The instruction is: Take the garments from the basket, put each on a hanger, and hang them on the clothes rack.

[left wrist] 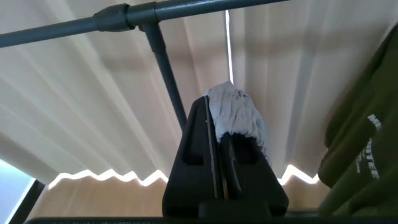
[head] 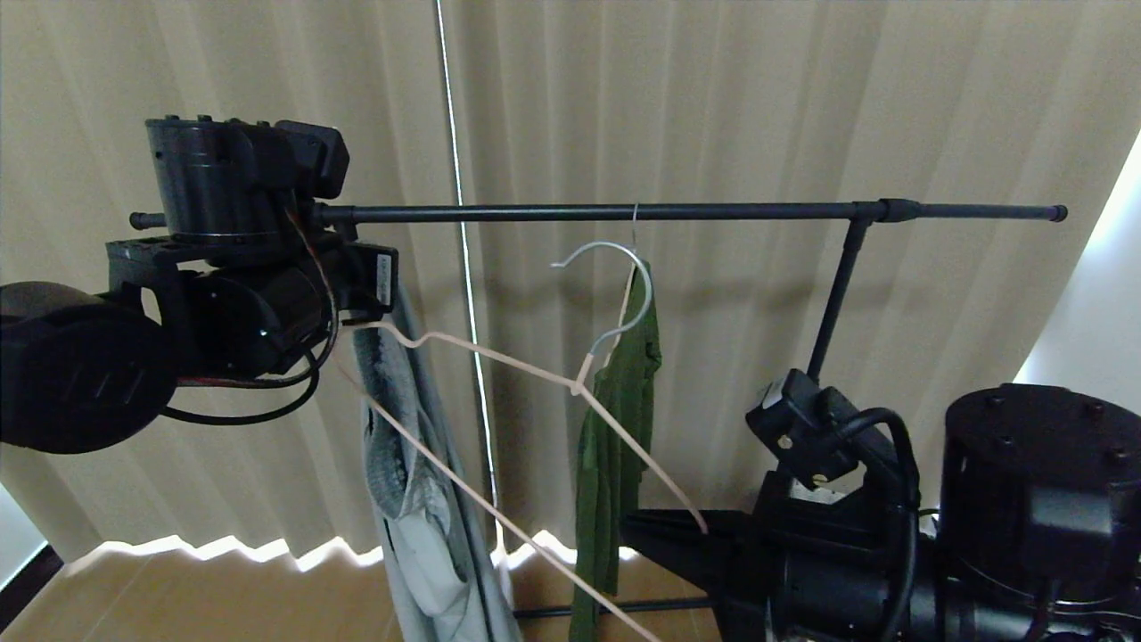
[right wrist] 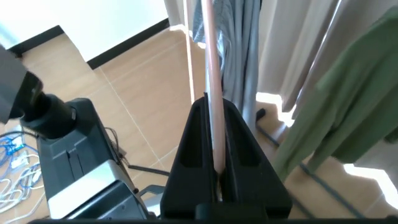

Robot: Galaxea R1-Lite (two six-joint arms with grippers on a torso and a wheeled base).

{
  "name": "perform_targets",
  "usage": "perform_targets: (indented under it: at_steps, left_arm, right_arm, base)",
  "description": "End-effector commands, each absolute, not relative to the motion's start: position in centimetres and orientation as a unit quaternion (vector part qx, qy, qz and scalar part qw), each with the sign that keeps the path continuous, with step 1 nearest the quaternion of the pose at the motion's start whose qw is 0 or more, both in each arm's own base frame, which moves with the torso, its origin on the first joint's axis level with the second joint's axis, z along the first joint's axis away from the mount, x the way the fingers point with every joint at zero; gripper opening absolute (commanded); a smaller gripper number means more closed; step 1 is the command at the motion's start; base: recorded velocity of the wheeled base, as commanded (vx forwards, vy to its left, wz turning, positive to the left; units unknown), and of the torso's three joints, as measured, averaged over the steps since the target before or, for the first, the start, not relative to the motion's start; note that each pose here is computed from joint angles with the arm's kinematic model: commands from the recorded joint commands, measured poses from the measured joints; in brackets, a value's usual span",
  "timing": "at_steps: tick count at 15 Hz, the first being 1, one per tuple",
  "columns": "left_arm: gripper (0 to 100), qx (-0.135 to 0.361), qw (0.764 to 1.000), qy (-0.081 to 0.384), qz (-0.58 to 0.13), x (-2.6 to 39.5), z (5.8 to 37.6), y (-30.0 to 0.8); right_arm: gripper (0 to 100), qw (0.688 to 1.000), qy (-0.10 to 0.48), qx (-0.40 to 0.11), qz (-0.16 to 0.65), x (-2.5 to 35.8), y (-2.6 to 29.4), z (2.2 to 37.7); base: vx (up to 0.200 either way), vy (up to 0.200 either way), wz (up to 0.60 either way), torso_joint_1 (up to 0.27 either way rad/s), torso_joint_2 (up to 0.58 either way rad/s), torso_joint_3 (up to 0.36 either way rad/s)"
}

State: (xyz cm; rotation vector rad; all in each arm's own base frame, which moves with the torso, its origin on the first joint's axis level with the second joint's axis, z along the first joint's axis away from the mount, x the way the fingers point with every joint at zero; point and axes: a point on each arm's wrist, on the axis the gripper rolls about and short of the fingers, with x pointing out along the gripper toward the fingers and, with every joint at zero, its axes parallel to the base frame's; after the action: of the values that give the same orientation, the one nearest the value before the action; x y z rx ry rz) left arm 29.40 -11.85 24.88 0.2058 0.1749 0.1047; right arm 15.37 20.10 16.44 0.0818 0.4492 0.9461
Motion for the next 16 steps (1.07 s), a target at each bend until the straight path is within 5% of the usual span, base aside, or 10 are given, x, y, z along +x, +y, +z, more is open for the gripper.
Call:
perform_targets:
  at_steps: [1, 16]
  left_arm:
    - [0, 0.100, 0.990, 0.082, 0.053, 29.2, 25.2, -11.7]
    - [0, 0.119, 0.984, 0.110, 0.073, 27.7, 23.5, -11.5]
  right_arm:
    - [0, 0.863, 0.233, 0.032, 0.447, 15.8, 20.7, 15.4]
    - [0, 0.891, 0.243, 0.078, 0.375, 19.6, 23.6, 14.9]
  base:
    - [0.000, 0.000, 0.00, 0.000, 0.00, 0.000]
    - [0.000, 0.000, 0.00, 0.000, 0.00, 0.000]
